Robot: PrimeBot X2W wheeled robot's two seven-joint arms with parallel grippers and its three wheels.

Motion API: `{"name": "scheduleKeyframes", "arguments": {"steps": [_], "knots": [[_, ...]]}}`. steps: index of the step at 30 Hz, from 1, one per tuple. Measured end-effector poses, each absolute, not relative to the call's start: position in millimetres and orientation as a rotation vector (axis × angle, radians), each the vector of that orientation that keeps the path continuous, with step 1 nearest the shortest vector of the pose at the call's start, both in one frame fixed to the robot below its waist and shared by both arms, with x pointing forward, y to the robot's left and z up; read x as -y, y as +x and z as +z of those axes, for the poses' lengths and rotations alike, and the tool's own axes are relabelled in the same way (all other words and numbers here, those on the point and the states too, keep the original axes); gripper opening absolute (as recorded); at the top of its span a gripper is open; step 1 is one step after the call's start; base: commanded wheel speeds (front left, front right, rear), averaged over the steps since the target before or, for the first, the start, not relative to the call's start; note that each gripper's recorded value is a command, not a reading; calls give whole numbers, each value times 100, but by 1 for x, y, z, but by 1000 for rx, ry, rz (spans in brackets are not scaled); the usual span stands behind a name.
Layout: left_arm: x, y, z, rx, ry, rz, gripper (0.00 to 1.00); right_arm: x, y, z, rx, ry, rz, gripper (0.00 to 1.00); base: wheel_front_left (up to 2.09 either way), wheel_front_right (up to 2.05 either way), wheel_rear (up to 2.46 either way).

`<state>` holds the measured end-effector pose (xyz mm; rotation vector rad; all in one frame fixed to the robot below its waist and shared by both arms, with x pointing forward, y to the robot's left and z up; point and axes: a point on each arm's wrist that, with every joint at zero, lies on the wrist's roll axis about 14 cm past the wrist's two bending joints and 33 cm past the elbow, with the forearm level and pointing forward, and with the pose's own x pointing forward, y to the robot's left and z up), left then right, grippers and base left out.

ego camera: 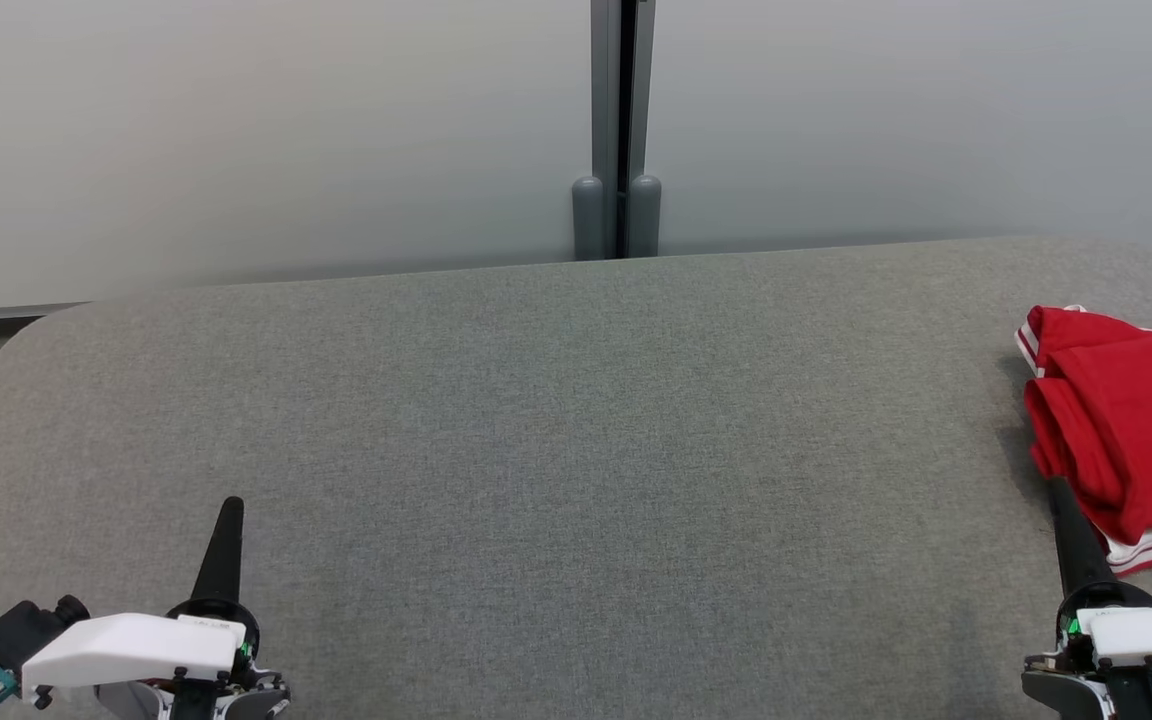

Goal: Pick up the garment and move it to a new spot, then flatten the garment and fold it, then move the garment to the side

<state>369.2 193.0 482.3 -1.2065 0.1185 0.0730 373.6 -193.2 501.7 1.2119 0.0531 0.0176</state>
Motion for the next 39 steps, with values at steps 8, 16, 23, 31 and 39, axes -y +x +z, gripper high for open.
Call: {"name": "scheduleKeyframes", "arguments": {"steps": [8,16,23,31,39], "knots": [[-194,372,485,-104,-1280,65,0,196,376,502,-43,1282,8,0,0,0,0],[-194,377,491,-83,-1353,50,0,196,380,504,-34,1350,7,0,0,0,0],[-196,379,493,-68,-1408,43,0,197,381,504,-29,1404,3,0,0,0,0],[-197,383,498,-45,-1468,30,0,198,384,504,-21,1466,0,0,0,0,0],[-198,384,500,-32,-1515,22,0,199,385,503,-16,1517,-6,0,0,0,0]]}}
